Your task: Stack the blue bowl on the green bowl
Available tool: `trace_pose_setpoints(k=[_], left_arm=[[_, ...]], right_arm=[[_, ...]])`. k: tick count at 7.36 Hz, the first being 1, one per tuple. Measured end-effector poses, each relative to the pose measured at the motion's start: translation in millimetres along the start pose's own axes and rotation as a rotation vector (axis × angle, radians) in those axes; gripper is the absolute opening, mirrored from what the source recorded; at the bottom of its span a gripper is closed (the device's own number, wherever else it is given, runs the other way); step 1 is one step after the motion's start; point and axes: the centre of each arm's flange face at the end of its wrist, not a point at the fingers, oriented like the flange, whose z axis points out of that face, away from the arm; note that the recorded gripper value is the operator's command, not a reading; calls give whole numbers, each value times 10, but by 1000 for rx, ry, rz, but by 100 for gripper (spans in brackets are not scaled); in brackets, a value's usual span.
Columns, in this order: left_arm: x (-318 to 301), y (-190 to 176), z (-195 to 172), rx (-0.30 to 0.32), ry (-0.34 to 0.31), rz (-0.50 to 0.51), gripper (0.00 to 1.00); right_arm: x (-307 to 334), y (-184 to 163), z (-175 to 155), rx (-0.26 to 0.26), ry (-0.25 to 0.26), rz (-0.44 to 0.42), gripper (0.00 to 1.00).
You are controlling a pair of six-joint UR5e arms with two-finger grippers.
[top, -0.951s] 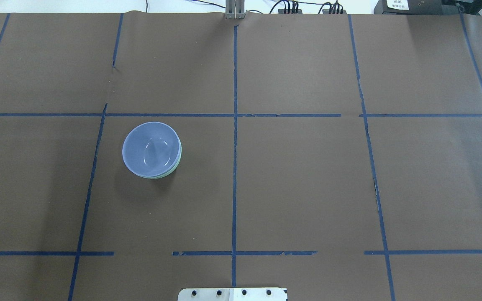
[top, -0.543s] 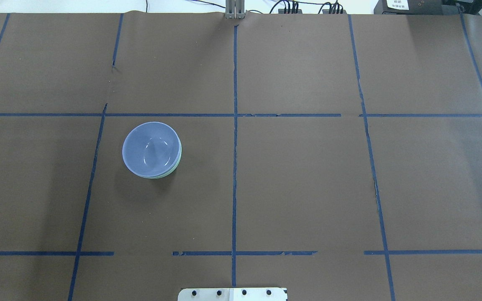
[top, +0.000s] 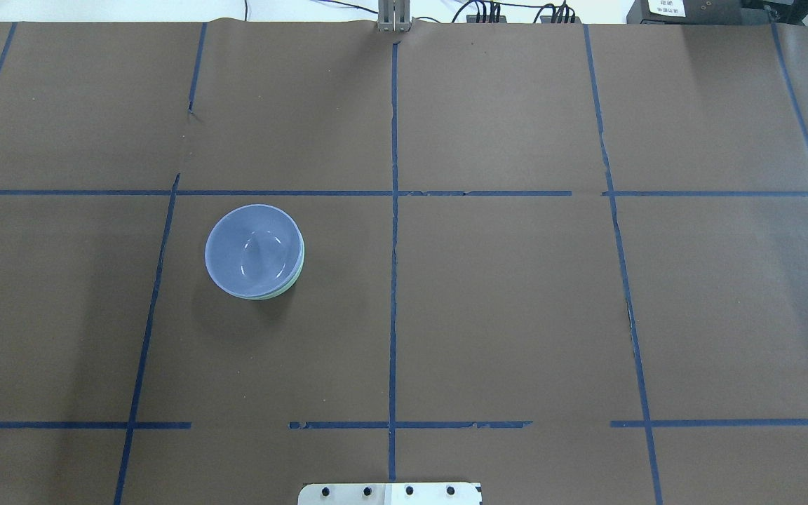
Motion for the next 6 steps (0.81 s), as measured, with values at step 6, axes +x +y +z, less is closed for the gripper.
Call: trace_pose_setpoints(k=[6], left_arm=[[22,-10,-22,4,-1,4,100]], right_arm=[[-4,-1,2,0,0,0,100]])
